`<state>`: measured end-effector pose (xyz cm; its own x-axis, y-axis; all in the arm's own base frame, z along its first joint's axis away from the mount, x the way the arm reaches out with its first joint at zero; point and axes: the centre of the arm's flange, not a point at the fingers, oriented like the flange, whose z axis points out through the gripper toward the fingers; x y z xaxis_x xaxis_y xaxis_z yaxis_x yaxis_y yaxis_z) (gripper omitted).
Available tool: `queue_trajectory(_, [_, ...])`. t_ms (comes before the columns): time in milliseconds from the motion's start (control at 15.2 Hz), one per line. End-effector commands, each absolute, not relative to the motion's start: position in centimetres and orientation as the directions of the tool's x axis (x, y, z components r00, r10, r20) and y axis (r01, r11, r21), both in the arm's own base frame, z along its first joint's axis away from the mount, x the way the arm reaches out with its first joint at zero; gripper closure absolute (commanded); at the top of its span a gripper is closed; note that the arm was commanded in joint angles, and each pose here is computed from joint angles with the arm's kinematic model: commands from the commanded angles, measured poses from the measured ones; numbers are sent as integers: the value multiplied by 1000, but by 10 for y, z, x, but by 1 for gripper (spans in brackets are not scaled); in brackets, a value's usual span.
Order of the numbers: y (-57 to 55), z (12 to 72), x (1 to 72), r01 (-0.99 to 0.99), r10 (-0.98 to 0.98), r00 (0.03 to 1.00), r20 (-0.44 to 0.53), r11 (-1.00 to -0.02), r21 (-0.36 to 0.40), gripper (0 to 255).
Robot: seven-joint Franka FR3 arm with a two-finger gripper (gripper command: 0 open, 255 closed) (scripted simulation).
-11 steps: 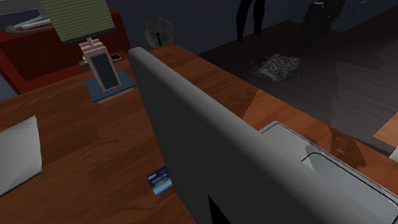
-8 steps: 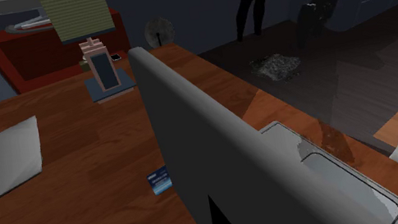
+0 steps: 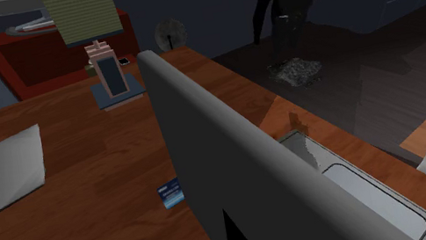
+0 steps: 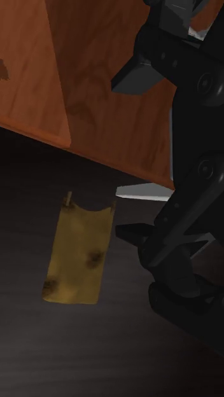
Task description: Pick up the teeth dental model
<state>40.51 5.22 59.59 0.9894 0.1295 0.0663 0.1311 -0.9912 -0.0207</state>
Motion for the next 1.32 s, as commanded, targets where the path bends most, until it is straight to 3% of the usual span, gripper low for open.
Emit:
queue_trajectory(0, [68,590,425,173,171,983,62,-985,-23,0])
queue_trajectory(1254, [257,541,585,532,531,847,25,-845,-50,0])
